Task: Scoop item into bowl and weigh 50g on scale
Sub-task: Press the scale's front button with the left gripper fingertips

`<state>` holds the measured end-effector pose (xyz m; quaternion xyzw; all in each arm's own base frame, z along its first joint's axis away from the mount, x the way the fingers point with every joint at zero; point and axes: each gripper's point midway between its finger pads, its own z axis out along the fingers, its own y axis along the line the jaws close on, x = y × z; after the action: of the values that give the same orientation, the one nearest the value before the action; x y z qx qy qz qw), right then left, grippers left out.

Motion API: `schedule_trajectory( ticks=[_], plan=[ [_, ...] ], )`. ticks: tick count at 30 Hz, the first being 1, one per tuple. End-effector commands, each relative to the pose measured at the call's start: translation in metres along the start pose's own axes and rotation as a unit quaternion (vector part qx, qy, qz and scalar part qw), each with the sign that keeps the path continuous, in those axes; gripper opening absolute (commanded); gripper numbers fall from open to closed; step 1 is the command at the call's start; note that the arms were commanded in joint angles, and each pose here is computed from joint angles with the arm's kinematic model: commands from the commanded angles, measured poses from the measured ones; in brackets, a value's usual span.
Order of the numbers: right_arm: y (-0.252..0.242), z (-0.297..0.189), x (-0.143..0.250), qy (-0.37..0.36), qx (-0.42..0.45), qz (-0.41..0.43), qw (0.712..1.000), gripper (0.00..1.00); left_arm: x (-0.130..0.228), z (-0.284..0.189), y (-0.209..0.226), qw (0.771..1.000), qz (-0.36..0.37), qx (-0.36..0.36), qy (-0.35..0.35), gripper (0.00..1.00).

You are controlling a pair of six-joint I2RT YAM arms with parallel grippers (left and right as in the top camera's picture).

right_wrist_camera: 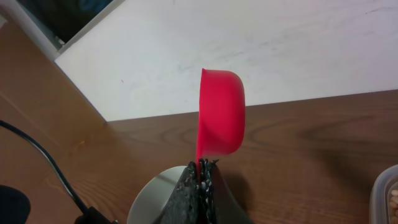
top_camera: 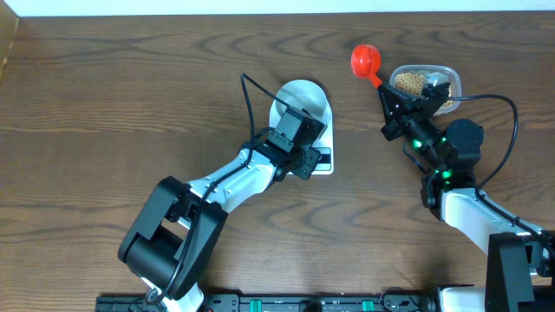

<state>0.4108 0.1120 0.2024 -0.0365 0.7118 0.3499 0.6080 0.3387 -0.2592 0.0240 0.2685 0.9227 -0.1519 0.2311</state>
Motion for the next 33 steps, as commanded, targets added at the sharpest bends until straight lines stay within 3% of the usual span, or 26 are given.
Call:
schedule_trajectory(
  ticks=[1, 33],
  plan=[
    [-0.001, 0.002, -0.007, -0.008, 0.002, -0.011, 1.0, 0.01, -0.01, 0.001, 0.003, 1.0, 0.005, -0.007, -0.008, 0.07],
    [-0.001, 0.002, -0.007, -0.009, 0.002, -0.011, 1.0, 0.01, 0.033, 0.019, -0.007, 0.997, -0.016, 0.028, 0.071, 0.07]
  ],
)
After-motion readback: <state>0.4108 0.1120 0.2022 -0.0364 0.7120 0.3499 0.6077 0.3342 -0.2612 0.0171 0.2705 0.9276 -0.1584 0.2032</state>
